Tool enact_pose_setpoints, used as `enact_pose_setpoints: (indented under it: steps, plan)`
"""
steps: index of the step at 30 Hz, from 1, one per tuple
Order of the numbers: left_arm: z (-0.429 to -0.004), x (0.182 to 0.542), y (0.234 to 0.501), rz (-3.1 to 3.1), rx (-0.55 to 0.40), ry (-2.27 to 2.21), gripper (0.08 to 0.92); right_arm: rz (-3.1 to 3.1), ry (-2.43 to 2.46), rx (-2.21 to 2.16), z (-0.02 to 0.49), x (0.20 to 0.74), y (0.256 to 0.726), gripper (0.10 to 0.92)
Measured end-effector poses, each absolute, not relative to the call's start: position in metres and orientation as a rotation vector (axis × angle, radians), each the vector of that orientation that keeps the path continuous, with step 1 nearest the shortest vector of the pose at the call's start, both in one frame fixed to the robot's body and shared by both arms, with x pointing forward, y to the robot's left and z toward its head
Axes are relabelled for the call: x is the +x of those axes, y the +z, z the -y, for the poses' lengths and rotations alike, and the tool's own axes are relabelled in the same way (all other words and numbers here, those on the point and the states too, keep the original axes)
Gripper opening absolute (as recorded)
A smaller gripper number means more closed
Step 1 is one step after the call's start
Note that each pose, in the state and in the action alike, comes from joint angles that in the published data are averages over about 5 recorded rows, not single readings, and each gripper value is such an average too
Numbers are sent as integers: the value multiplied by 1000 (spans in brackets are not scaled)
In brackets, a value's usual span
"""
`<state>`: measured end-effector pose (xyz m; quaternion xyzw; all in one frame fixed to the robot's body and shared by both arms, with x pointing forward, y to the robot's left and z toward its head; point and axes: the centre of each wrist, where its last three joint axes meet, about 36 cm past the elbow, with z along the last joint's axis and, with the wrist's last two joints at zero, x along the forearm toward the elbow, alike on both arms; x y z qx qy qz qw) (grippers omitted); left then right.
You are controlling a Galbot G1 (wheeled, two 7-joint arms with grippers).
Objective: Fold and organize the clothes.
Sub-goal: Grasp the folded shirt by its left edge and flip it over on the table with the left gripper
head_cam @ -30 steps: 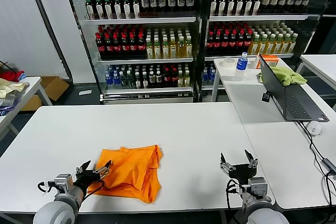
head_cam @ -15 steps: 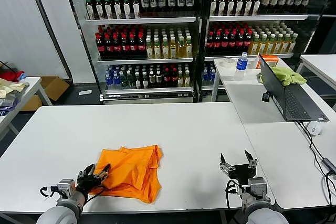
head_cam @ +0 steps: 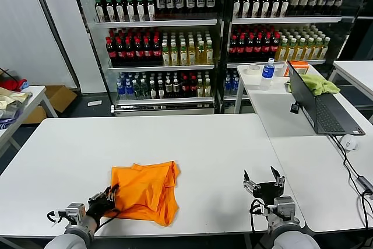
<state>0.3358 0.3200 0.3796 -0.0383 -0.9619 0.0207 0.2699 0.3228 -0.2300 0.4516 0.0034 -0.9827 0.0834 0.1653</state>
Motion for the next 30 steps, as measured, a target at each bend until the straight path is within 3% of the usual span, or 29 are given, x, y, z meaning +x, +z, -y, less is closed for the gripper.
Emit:
enact_pose_setpoints:
  steps: [4,13,26,30]
  plan:
    - [-322,338,388,2600,-110,62,101,2801,241,9,231,323,452,823]
    - [-350,347,433,2657,-98,24,100,2806,241,7,231,325,453,823]
    - [-475,351,493,2642,169,-177,100,2815,230,15,229,329,453,823]
    - [-497,349,512,2653,212,-194,100,2816,237,17,229,329,453,823]
